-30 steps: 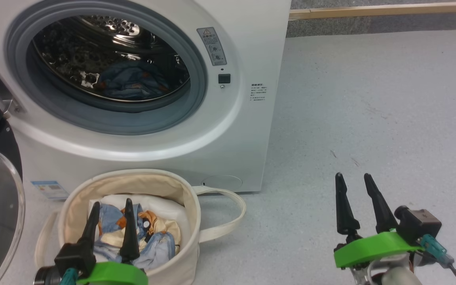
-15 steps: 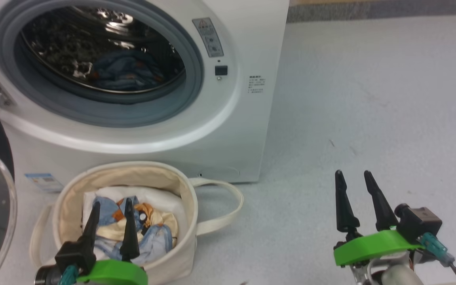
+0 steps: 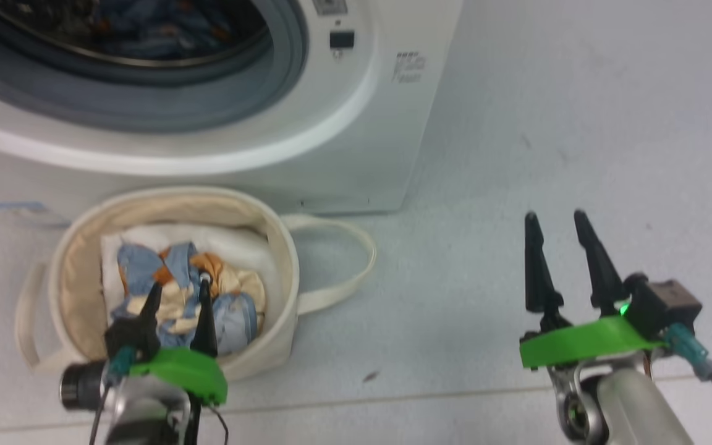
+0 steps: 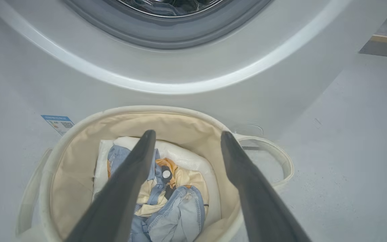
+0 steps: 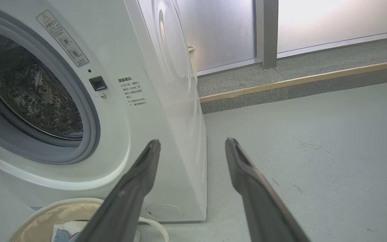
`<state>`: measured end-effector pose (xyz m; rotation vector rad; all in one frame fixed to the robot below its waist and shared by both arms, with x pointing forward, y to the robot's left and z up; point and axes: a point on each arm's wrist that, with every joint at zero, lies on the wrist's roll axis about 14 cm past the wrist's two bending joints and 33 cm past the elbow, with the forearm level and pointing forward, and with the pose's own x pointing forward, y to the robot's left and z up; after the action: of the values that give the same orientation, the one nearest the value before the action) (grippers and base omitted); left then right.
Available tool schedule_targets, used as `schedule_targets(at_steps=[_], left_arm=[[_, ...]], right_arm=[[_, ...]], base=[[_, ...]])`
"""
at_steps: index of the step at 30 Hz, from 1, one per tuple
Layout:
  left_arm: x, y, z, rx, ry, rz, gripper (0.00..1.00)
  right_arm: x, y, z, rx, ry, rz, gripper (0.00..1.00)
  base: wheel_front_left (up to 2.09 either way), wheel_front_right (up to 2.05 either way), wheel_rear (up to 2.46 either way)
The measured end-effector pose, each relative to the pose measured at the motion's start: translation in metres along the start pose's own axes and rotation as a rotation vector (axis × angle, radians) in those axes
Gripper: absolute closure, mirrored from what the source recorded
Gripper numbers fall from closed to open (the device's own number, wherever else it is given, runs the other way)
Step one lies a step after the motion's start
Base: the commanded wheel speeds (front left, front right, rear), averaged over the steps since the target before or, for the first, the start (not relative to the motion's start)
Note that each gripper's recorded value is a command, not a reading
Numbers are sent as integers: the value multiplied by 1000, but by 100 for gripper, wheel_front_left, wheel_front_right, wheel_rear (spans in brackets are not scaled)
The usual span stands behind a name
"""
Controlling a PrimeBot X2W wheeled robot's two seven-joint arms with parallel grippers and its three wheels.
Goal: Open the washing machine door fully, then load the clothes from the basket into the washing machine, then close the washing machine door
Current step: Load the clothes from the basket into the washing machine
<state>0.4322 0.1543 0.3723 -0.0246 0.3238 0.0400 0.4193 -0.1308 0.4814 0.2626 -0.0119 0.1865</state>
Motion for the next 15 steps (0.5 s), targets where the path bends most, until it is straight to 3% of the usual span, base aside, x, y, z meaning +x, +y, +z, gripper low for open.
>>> schedule_targets(at_steps=[13, 15], left_arm=[[79, -1, -115, 159, 386, -81, 0], [88, 0, -131, 136, 439, -85, 0]], right_arm=[[60, -21, -61, -17, 86, 8, 0], [64, -27, -76, -17, 114, 0, 0]], base=[[0, 0, 0], [0, 0, 0]])
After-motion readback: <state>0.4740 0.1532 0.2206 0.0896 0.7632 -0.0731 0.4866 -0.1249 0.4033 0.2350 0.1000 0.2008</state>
